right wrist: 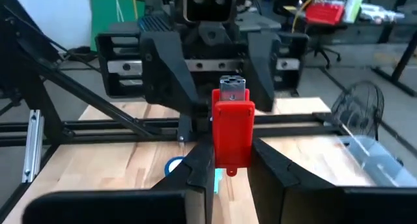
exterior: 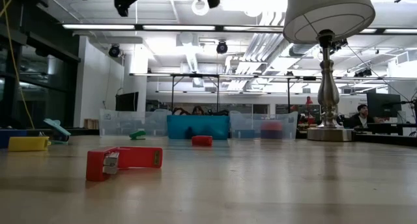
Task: Pick and place Stapler, Stapler remover, tape
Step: Put the bottom right red stapler into the left transparent bin
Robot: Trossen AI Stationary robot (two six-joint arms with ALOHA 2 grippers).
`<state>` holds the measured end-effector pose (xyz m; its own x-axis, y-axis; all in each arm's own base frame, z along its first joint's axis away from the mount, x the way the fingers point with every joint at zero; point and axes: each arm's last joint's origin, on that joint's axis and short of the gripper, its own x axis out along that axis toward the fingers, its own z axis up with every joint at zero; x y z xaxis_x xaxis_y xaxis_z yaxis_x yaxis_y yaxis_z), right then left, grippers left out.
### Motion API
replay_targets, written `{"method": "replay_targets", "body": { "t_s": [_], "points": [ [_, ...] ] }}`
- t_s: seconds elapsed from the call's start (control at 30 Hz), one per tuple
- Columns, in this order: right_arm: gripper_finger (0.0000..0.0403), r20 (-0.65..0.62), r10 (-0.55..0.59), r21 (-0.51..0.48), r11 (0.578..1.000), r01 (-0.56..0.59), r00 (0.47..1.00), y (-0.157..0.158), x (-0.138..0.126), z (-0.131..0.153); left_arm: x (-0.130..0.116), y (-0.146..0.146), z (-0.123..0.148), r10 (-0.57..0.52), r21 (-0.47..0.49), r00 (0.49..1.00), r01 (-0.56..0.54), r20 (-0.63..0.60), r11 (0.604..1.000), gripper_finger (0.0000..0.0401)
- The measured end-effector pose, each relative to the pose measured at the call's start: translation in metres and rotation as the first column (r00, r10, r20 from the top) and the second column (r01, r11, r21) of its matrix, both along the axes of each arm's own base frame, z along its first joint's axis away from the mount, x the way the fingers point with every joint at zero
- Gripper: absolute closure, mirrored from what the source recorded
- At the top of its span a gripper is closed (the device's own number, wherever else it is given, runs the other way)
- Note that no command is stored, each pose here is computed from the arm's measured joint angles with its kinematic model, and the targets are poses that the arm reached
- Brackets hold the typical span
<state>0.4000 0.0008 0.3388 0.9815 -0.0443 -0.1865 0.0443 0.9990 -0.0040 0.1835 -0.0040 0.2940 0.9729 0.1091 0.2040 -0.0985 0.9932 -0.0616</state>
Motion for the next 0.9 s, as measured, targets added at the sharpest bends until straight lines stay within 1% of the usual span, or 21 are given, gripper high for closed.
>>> {"method": "replay_targets", "body": {
  "t_s": [0.13,0.37,0.67,0.77,0.9],
  "points": [
    [0.0347,0.006,0.019,-0.029,0.999,-0.019,1.0,0.0,0.0,0.002,0.009,0.0,0.006,0.0,0.0,1.0,0.0,-0.006,1.0,0.0197],
    [0.0347,0.006,0.046,-0.021,0.999,-0.046,0.999,-0.006,0.0,0.002,0.021,-0.001,0.017,-0.004,0.001,1.0,0.004,-0.004,1.0,0.0197],
    [0.0347,0.009,0.065,-0.025,0.998,-0.065,0.998,-0.009,0.0,0.003,0.025,-0.002,0.021,-0.019,0.001,1.0,0.019,0.003,1.0,0.0198],
    [0.0347,0.008,0.068,-0.039,0.997,-0.067,0.998,-0.009,0.0,0.003,0.025,-0.002,0.021,-0.019,0.001,1.0,0.019,0.002,1.0,0.0214],
    [0.0347,0.009,0.066,-0.041,0.997,-0.066,0.998,-0.01,0.0,0.003,0.025,-0.002,0.02,-0.031,0.005,1.0,0.031,-0.002,1.0,0.0256]
  ]
}}
